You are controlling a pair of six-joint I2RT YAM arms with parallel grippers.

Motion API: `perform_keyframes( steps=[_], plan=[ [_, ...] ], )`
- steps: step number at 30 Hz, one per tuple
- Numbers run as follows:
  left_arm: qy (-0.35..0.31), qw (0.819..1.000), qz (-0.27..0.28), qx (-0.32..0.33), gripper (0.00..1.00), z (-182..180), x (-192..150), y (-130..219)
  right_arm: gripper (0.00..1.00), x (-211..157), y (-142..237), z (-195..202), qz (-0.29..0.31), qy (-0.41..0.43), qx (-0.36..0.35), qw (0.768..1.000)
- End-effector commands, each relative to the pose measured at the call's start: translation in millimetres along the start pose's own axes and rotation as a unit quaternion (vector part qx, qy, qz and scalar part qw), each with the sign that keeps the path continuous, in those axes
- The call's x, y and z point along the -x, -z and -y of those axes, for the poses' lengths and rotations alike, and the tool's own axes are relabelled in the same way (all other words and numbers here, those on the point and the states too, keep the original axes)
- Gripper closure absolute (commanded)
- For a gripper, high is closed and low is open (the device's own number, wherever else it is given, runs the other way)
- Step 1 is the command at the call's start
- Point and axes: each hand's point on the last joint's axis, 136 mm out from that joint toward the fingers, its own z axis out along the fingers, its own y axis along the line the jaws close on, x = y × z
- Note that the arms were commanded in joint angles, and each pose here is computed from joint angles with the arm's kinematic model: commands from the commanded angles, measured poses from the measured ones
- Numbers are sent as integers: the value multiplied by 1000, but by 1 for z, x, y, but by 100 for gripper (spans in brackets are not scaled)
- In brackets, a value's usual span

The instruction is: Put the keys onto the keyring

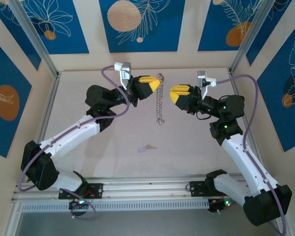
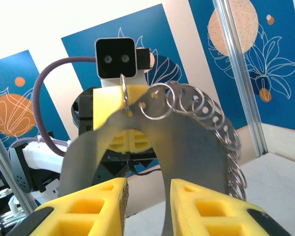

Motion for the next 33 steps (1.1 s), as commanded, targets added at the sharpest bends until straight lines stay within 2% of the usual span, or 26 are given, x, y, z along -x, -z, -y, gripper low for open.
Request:
perform_keyframes(
  steps=[1,8,13,18,27,33],
  plan=[
    [-8,1000,2,-3,100,4,0,-3,69,15,-4,-11,11,21,13,1000],
    [-33,996,-81,29,100,-2,-19,-2,69,13,-3,-10,1,29,5,1000],
    [-60,982,-171,60,100,-6,-42,9,66,7,3,-18,-36,52,9,998],
    [-82,965,-235,78,100,-7,-56,21,66,5,13,-13,-51,53,-8,997],
    [-89,945,-309,61,100,1,-71,32,63,-10,14,-10,-94,27,25,995],
    [-83,940,-327,44,100,6,-75,33,63,-21,8,-12,-118,8,58,991]
  ],
)
